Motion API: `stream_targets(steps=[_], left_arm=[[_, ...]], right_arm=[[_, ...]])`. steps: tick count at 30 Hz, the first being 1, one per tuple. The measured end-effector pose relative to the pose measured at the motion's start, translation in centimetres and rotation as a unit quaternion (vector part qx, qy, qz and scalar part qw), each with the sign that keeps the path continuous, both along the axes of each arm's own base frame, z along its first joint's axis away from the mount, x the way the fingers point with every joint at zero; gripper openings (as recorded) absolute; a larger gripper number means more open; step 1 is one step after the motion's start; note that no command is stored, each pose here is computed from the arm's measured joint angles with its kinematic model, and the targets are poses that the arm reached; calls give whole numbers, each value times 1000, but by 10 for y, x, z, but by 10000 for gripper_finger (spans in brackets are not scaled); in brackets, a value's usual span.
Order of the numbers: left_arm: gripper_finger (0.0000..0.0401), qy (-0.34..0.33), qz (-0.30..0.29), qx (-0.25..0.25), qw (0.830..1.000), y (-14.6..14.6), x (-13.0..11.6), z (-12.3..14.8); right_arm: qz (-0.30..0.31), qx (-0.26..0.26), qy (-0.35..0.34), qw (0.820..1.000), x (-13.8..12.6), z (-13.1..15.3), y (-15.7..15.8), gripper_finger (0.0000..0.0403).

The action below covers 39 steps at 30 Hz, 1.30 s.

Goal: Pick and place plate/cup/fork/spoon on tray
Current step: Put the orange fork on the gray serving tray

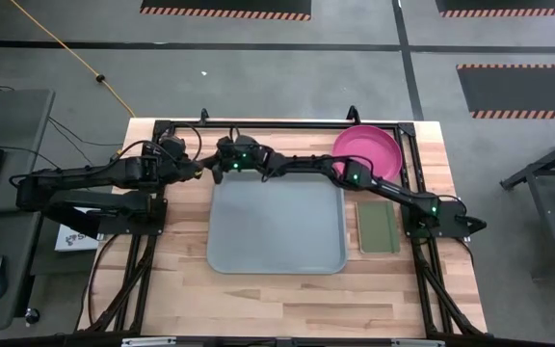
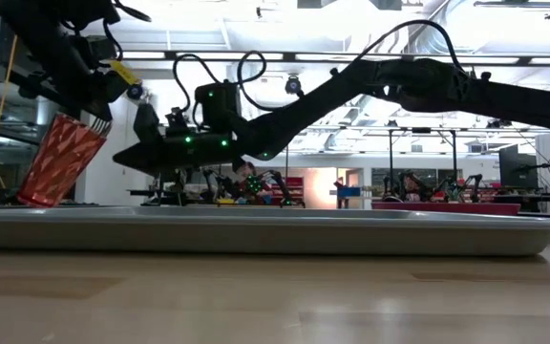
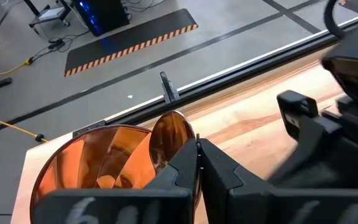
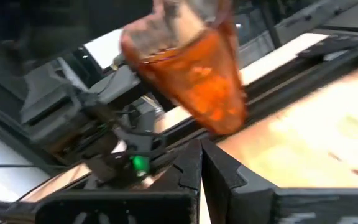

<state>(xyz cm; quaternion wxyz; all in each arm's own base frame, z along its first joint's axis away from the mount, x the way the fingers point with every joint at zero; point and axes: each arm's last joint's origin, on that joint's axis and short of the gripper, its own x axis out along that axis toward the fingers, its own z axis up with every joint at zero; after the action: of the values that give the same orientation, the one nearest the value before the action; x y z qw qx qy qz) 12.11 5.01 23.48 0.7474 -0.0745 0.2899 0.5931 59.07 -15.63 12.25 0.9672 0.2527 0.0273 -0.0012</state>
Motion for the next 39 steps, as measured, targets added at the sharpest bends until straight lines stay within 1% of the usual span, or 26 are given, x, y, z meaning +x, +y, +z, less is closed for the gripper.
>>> stream_targets(steps=[3,6,10,14,17,24,27,32,39], left_arm=[[1,0,0,0,1000,0,0,0],[1,-2,-3,-4,1000,0,0,0],[1,-5,-5,-8,1000,0,1,0],[1,-15,-17,-17,1000,0,3,0],[1,-20,-32,-25,999,0,6,0],[1,-26,-32,-23,999,0,6,1],[4,-31,-40,-35,998,-1,7,1],[12,-36,-49,-49,997,-1,8,0],[14,-38,-62,-65,995,-2,9,-1]], right_arm=[[-23,3,6,1000,-1,-1,-5,18],[-22,12,7,1000,-1,-1,-4,50],[-26,12,8,1000,0,-2,-1,93],[-27,12,11,1000,1,-2,2,115],[-38,10,11,999,1,-2,3,119],[-50,5,11,999,1,-2,2,119],[-58,4,11,998,1,-2,2,119],[-58,-1,11,998,1,-2,2,119],[-56,-3,15,998,1,-3,2,119]])
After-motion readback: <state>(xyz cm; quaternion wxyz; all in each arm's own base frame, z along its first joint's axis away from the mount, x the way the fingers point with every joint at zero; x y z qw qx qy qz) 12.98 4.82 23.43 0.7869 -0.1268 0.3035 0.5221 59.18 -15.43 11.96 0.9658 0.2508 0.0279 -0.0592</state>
